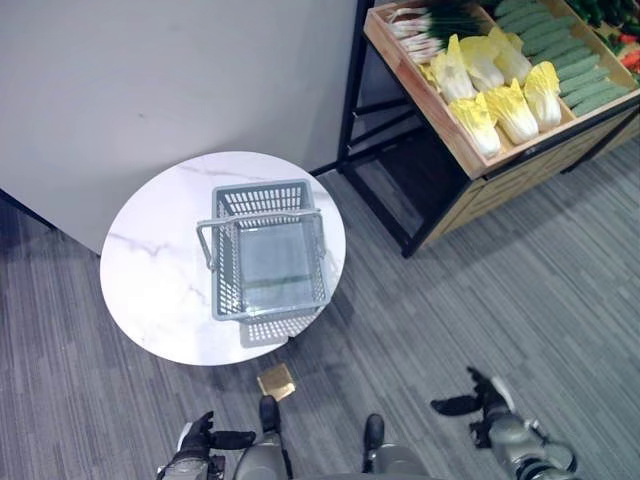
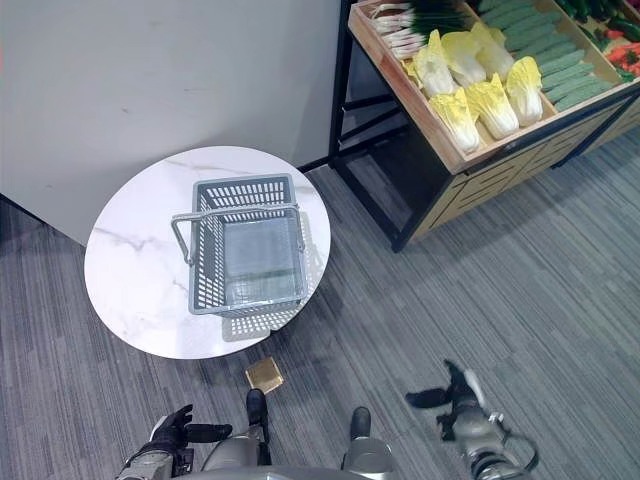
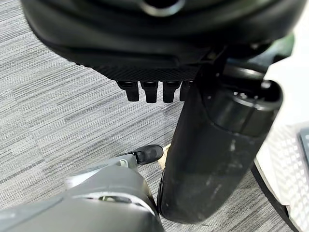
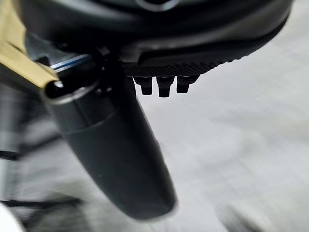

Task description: Get the vegetables into the basket

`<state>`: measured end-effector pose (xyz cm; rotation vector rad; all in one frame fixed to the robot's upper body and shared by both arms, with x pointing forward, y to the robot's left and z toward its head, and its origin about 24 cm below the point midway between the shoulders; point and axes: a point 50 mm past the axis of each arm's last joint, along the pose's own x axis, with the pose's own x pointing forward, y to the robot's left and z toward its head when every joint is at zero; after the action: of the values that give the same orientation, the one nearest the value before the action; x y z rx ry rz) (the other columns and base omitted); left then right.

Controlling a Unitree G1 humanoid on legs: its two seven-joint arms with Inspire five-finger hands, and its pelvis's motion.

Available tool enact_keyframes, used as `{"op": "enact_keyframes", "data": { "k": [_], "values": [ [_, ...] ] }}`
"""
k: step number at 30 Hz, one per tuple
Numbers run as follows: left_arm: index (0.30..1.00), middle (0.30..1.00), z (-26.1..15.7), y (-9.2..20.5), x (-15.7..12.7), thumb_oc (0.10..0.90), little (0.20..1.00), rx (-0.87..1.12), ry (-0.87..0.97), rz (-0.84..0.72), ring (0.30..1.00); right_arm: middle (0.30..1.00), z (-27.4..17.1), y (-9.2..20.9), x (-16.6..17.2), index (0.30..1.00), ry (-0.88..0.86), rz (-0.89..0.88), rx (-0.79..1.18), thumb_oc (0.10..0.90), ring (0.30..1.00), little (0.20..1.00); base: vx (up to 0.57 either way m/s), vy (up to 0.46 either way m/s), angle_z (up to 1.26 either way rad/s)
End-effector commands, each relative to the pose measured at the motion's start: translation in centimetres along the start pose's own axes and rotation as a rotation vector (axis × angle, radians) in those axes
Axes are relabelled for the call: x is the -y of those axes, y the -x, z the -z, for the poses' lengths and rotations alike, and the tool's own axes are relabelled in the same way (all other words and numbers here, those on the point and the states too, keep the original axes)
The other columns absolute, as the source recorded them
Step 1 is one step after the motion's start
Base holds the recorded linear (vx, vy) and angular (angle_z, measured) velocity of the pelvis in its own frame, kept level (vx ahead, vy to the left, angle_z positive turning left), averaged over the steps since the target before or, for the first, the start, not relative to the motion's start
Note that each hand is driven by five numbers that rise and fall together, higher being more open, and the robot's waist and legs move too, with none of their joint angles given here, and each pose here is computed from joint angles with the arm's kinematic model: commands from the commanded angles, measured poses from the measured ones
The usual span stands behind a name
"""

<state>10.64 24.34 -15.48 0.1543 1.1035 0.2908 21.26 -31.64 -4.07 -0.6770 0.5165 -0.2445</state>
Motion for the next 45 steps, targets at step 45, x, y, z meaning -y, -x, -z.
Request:
{"op": "enact_keyframes", "data": {
  "k": [45],
  "values": [
    [1.0,1.0,-3.9,-0.5,1.0,0.9,1.0,0.101,0.017,-0.009,1.0,1.0,-40.5,1.4,5.6,1.0,0.364,0.265,1.047,0.9,1.0,1.0,0.0,0.0,0.06]
  ]
}}
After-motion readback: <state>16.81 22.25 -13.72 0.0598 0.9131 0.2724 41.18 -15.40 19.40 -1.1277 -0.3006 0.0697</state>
